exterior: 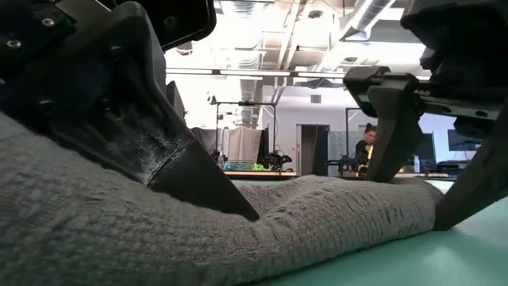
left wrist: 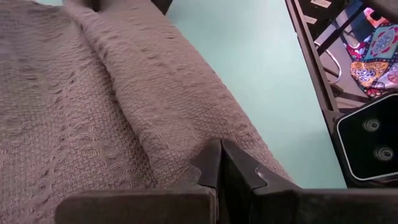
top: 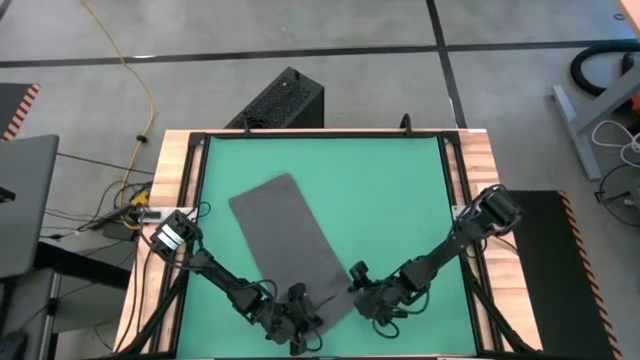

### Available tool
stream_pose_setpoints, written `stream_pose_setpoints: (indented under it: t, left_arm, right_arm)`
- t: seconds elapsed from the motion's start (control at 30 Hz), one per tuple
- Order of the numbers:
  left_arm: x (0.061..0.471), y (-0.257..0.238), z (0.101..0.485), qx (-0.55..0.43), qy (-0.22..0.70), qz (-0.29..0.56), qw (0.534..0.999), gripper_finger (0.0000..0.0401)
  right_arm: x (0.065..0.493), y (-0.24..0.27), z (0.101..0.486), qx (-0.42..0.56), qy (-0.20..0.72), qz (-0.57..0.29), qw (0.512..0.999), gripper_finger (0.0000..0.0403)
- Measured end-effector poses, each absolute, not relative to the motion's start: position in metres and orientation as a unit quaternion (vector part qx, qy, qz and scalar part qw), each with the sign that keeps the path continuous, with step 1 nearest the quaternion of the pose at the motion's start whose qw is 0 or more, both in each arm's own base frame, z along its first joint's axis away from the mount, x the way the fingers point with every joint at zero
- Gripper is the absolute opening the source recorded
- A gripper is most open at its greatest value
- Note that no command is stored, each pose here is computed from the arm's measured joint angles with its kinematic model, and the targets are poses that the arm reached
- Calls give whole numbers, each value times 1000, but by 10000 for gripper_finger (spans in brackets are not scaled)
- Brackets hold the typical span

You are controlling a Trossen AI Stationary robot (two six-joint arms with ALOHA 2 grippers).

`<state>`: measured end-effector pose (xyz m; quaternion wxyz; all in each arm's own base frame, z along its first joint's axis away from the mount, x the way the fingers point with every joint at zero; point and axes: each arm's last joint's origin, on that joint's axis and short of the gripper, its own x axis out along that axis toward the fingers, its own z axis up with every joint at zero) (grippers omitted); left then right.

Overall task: Roll towel
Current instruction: Roll the gray towel

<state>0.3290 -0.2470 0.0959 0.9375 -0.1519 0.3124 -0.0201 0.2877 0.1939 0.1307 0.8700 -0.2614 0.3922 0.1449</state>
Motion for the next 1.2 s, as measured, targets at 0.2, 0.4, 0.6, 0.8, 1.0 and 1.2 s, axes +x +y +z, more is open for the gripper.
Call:
stream_pose_setpoints:
  t: [0.2,0.4,0.6,0.8,1.0,1.2]
  left_arm:
    - [328,-248,98,-149,309,-18,939,0]
    - [322,-250,123,-117,281,-18,952,0]
    - [321,-248,140,-99,256,-7,962,0]
    - [325,-243,141,-86,250,4,964,0]
    - [328,-239,142,-77,243,9,967,0]
    - [330,-237,143,-66,237,10,969,0]
  right_arm:
    - [293,187,125,-242,410,160,864,195]
    - [298,178,127,-167,430,204,864,50]
    - [311,164,134,-2,467,257,846,40]
    - [322,143,139,154,507,309,790,45]
    - [328,113,137,209,521,340,754,39]
    - [336,77,138,299,533,290,736,39]
